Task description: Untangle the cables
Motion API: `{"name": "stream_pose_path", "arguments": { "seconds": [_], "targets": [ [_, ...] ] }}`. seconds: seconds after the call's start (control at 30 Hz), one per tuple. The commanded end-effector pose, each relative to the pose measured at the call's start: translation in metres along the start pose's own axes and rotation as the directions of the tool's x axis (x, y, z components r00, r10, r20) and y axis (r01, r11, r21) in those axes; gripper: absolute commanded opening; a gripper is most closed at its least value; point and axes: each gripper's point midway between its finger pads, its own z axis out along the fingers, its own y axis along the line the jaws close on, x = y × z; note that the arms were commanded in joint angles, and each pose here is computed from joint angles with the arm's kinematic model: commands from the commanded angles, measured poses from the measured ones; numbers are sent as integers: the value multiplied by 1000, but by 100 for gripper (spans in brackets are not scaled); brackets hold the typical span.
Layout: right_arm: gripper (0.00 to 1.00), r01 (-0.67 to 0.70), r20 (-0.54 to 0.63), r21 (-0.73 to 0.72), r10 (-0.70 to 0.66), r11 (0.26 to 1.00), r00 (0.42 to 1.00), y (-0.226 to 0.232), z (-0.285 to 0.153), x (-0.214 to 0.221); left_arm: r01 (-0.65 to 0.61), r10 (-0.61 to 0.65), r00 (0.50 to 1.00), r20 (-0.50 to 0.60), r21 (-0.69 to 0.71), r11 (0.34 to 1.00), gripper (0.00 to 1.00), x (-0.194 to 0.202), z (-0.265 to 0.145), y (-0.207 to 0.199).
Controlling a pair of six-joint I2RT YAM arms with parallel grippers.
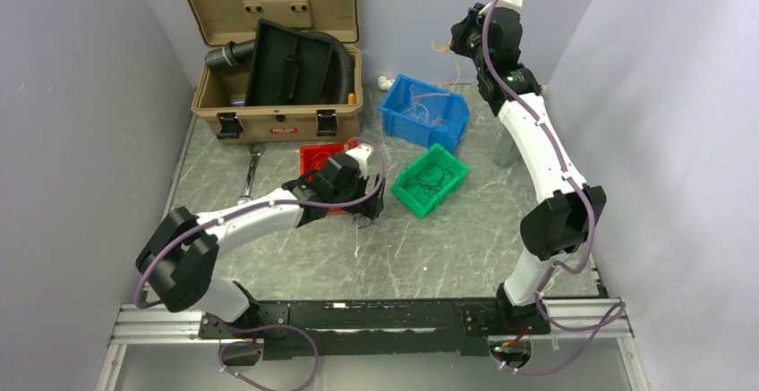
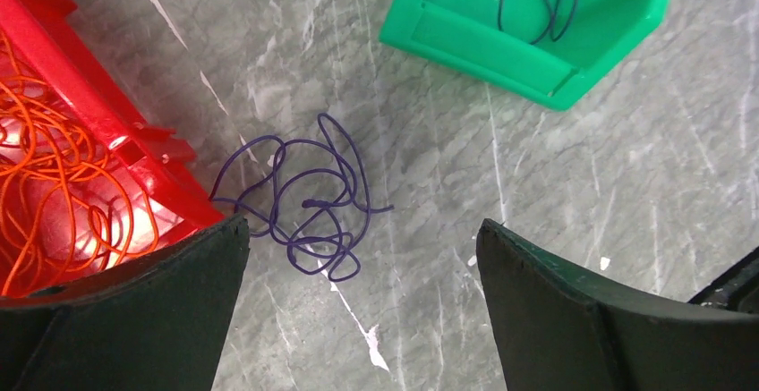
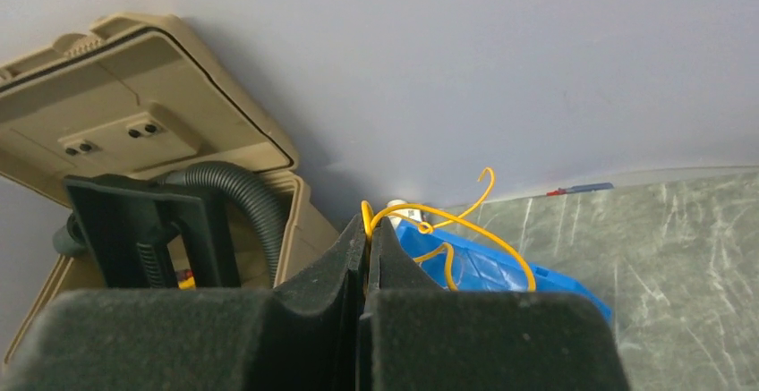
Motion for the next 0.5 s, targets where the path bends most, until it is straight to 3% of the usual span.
{"name": "stream_pose_path", "arguments": {
  "seconds": [0.0,0.2,0.37,0.43,0.47],
  "targets": [
    [0,-20,-4,-66,20,998,1000,4,17,18,-25,23,996,-86,-28,999,99,7,6,2],
    [0,-52,-165,-103,35,993,986,-12,38,91,-39,33,988,-149,-33,999,99,15,15,3],
    [0,-101,-356,-153,41,983,934,-18,49,153,-55,49,980,-192,-28,998,98,20,21,2],
    [10,-108,-410,-152,37,983,911,-22,51,167,-62,55,976,-212,-27,998,98,22,23,3],
    [24,-111,-437,-150,35,982,899,-25,51,174,-64,56,974,-220,-29,998,98,23,24,3]
  ]
}}
